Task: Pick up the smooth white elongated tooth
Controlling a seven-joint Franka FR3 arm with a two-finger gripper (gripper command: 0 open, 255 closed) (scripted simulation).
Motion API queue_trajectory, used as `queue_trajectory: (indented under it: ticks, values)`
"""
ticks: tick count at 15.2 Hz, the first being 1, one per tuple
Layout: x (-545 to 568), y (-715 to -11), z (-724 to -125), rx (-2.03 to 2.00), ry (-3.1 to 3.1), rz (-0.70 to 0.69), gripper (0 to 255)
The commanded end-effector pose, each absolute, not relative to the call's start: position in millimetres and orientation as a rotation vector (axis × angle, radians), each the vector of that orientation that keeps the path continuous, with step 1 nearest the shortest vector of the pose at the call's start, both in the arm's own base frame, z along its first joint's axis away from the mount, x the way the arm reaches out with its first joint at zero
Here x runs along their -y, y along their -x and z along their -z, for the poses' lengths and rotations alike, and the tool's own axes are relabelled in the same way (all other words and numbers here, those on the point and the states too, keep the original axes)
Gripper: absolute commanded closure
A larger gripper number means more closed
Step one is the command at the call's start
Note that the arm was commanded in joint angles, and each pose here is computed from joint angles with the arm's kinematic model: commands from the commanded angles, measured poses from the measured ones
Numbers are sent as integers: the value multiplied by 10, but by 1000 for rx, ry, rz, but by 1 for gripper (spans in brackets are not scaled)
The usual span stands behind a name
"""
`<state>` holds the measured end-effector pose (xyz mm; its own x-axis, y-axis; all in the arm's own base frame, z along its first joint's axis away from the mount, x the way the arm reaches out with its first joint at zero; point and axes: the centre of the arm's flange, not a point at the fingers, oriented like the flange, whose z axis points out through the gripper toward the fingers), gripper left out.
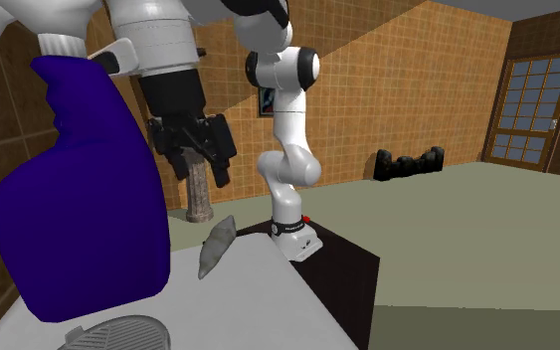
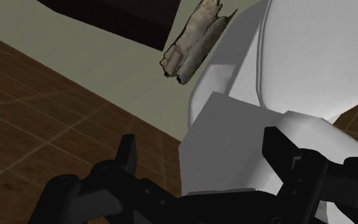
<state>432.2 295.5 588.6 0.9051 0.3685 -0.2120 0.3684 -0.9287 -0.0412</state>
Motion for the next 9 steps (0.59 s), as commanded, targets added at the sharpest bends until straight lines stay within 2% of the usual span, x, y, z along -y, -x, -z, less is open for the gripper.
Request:
queue_trajectory:
  ticks: [1, 9]
  values:
    - [-3234, -4389, -5902, 637, 3066, -349, 0]
    - [-4254, -4560, -5940, 801, 3063, -376, 0]
